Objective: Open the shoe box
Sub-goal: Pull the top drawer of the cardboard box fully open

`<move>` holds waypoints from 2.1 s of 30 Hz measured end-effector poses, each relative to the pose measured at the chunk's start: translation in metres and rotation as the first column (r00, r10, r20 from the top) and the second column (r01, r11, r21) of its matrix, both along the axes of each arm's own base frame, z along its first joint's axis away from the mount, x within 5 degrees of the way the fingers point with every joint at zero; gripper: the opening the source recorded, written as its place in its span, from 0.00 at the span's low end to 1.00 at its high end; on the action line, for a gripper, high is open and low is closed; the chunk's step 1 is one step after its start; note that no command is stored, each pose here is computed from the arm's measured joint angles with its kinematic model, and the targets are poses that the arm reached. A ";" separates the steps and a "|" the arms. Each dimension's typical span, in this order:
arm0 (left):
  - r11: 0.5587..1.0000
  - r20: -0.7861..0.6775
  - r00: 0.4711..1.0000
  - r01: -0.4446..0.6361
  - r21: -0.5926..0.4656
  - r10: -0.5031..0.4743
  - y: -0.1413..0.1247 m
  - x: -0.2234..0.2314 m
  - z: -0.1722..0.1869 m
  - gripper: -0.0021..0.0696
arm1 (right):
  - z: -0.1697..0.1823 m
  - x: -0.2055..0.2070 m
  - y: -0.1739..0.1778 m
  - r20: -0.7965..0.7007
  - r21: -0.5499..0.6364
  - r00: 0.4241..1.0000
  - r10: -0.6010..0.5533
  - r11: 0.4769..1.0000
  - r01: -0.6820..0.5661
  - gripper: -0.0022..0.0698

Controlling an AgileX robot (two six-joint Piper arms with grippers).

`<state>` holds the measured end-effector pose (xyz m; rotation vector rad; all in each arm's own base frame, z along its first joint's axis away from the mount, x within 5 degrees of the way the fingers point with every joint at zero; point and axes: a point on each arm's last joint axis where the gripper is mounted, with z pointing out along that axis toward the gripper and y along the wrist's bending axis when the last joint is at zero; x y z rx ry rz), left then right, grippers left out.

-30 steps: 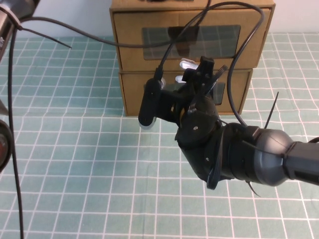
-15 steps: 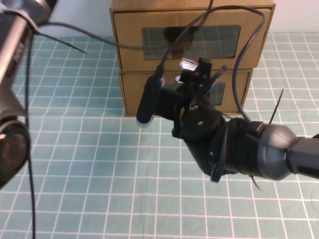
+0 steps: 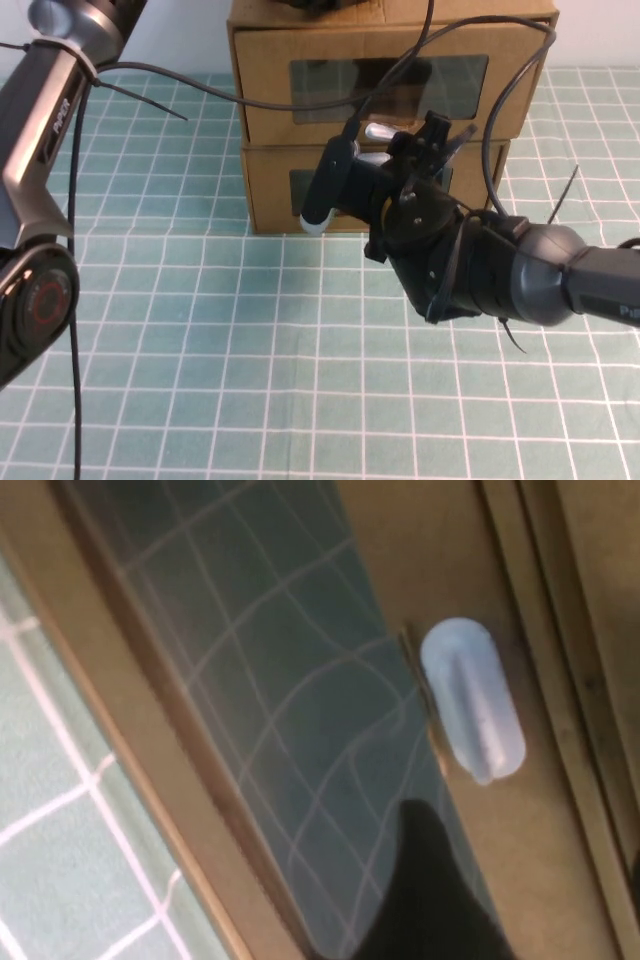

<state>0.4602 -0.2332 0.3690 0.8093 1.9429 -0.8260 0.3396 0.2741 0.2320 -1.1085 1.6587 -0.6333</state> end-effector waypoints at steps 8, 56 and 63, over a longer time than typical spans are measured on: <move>1.000 0.000 1.000 -0.001 -0.003 0.001 0.000 0.001 -0.001 0.02 | 0.002 0.003 0.003 -0.011 0.036 1.000 -0.011 0.999 0.011 0.57; 1.000 -0.009 1.000 0.001 -0.020 -0.001 0.000 0.001 -0.001 0.02 | 0.022 0.025 -0.002 0.025 0.049 0.998 0.065 0.997 -0.067 0.45; 1.000 -0.008 1.000 -0.001 -0.018 0.001 0.001 0.002 -0.001 0.02 | 0.022 0.026 -0.001 0.036 0.032 0.997 0.072 0.997 -0.073 0.20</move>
